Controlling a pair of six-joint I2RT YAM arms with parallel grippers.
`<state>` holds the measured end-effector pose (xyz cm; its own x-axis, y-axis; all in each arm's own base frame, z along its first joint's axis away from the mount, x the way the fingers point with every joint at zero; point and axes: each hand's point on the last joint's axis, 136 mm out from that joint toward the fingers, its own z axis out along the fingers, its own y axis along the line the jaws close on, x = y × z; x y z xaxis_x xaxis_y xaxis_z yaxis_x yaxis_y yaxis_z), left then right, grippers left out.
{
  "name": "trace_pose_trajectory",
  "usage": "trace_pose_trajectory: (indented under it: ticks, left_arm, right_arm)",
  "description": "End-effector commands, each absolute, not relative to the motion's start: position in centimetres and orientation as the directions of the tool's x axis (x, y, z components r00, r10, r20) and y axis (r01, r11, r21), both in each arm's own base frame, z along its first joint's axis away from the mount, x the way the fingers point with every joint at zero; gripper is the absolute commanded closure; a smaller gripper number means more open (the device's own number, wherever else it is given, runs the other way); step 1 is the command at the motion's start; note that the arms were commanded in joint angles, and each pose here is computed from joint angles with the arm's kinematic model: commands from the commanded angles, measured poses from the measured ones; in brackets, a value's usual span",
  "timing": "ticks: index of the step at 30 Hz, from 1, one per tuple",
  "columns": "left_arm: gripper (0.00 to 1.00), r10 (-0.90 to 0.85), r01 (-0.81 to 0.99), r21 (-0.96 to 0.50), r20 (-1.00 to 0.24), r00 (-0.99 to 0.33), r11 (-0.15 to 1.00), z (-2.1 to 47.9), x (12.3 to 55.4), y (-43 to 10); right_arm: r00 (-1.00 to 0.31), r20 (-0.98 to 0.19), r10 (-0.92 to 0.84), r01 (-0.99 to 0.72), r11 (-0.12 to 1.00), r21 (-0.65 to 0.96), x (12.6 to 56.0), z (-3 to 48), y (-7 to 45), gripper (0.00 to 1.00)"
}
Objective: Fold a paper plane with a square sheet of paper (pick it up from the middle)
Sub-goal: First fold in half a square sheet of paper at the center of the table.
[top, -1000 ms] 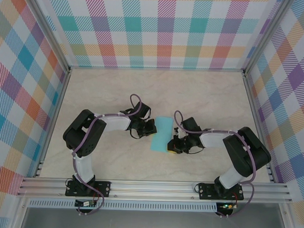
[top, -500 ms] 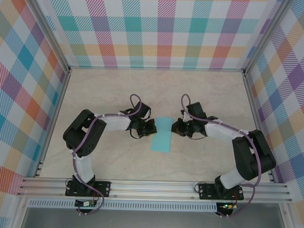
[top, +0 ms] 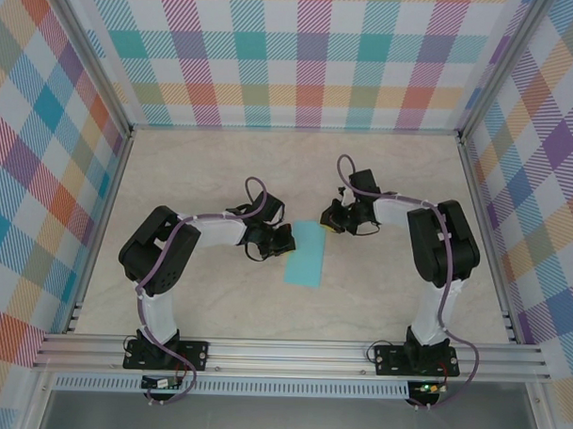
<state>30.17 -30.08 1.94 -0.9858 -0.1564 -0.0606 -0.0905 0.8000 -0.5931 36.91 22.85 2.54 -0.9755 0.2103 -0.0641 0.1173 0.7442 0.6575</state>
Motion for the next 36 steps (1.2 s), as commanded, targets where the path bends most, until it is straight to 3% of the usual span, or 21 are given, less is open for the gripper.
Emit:
trace_pose_trajectory:
  ticks: [1, 10, 17, 24, 36]
  left_arm:
    - [1.00, -0.155, -0.156, -0.485, 0.043, -0.987, 0.860, -1.0, 26.8, -28.0]
    - [1.00, -0.172, -0.167, -0.527, 0.041, -0.984, 0.833, -0.1, 26.7, -28.6]
    - [1.00, -0.174, -0.155, -0.563, 0.021, -0.985, 0.812, 1.4, 26.8, -29.4]
    - [0.85, -0.213, -0.135, -0.537, -0.086, -0.973, 0.833, 4.5, 27.5, -27.8]
    - [0.84, -0.234, -0.131, -0.554, -0.118, -0.965, 0.822, 6.6, 26.9, -26.9]
  right_arm:
    - [-0.981, -0.046, 0.187, 0.116, 0.766, 0.633, 35.8, 0.9, 22.2, 0.91]
    - [-0.996, -0.028, 0.085, 0.048, 0.770, 0.636, 35.3, -1.0, 22.7, 0.89]
    - [-0.997, -0.072, -0.005, -0.053, 0.724, 0.688, 35.7, 0.5, 24.0, 0.88]
    - [-0.986, -0.163, -0.015, -0.131, 0.673, 0.728, 36.5, 6.6, 24.6, 0.86]
    - [-0.993, -0.108, 0.040, -0.052, 0.683, 0.729, 37.1, 4.7, 24.5, 0.89]
